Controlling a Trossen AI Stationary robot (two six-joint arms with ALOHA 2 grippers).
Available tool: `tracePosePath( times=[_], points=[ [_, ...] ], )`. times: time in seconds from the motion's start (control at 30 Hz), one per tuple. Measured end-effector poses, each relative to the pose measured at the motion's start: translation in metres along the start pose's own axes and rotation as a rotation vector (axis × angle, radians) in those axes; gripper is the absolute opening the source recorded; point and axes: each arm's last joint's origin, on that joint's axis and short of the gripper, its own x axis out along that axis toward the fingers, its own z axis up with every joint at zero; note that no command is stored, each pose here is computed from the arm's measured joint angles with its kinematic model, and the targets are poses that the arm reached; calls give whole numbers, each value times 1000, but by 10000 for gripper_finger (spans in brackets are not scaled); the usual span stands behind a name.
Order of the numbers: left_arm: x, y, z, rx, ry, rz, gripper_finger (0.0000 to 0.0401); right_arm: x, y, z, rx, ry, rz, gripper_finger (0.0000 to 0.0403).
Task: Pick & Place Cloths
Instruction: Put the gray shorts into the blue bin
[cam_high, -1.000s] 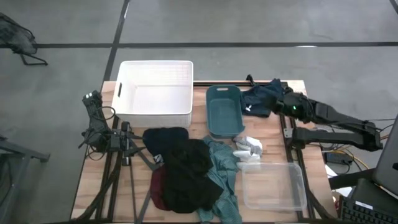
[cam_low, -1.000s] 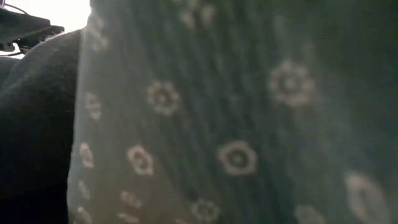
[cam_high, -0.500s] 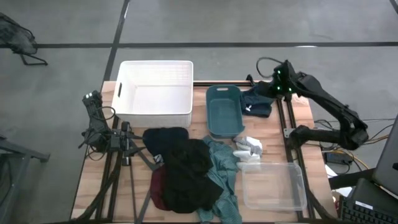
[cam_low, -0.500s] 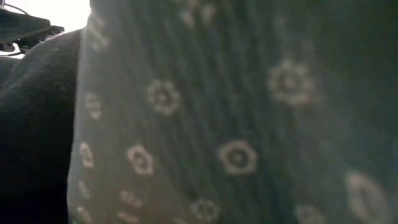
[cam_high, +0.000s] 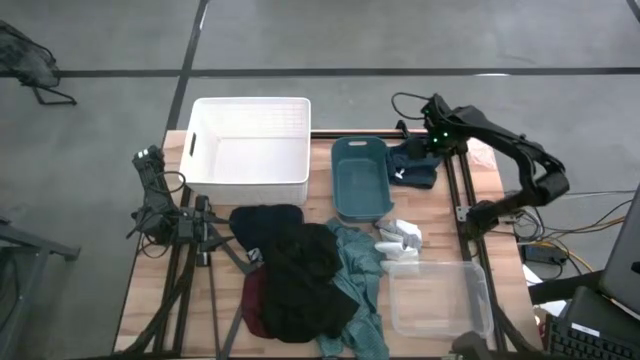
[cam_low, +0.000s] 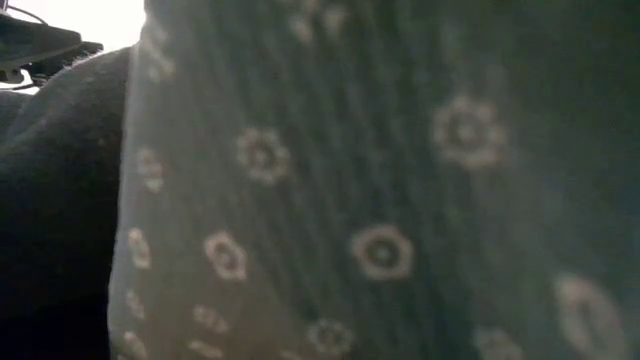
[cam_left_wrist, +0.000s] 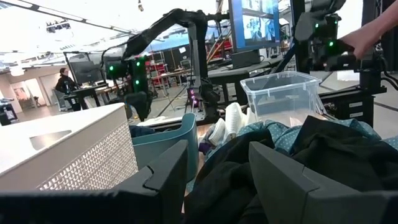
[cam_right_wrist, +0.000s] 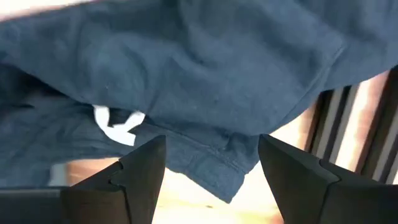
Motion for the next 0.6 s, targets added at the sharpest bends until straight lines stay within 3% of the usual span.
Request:
tracePosePath(
  times=[0.3,0.6],
  points=[
    [0,0,0,4,2,-1,177,36,4,7,-51,115,-91,224],
    [0,0,0,6,2,-2,177,57,7,11,-84,147,-157,232]
  ],
)
